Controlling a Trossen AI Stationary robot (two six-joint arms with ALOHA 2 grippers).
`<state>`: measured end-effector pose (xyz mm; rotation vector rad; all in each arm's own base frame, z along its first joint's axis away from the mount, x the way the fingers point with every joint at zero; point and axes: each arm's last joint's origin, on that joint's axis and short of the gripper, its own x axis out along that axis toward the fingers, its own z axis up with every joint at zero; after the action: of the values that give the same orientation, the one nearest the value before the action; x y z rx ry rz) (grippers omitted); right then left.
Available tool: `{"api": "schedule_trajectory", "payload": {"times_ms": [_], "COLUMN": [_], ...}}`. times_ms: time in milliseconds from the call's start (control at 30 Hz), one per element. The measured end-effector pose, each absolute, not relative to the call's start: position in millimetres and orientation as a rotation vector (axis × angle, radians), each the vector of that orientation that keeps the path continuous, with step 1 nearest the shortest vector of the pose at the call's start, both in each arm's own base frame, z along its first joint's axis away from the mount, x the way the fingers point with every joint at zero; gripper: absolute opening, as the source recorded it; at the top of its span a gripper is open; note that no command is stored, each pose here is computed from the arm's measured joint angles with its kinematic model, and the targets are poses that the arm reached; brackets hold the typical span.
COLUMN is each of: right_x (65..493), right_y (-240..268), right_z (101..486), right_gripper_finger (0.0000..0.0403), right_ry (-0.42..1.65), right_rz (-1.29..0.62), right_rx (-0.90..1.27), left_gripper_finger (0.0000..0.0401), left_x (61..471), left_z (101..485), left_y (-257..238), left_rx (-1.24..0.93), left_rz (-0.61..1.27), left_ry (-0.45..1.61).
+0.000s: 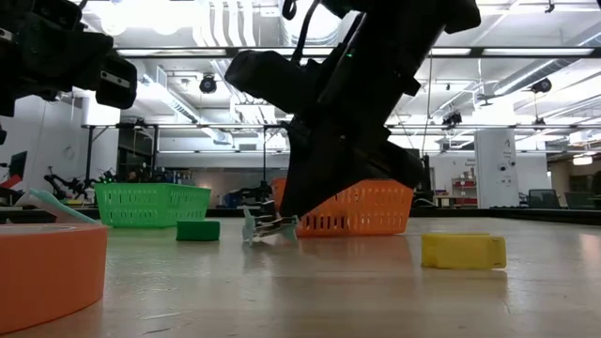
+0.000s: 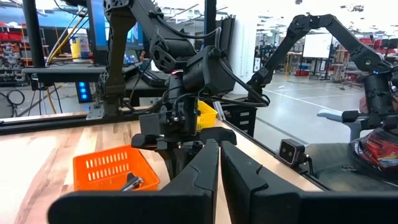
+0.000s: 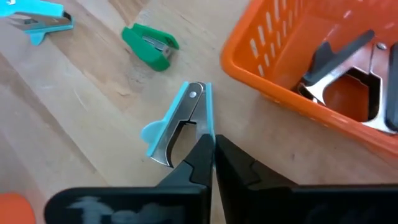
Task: Pick and place Stapler, Stapler remover, tape
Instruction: Put the right blue staple remover into the orange bin
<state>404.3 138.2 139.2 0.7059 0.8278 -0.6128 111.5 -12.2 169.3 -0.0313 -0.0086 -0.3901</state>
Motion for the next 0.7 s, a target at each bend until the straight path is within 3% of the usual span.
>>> {"api": "schedule_trajectory", "payload": {"times_ms": [700], "right_x": [412.9], "right_y": [151.7], "right_z": [159.6], "right_gripper_finger": [0.0008], "right_ry": [0.803], "right_rz": [-0.519], "right_rx": [0.647], "left_gripper_finger": [0.0023], "left_x": [111.5], "left_z": [169.3], "left_y": [-12.2], "left_rx": [-0.031], "left_rz": [-0.39], "left_ry": [-0.009]}}
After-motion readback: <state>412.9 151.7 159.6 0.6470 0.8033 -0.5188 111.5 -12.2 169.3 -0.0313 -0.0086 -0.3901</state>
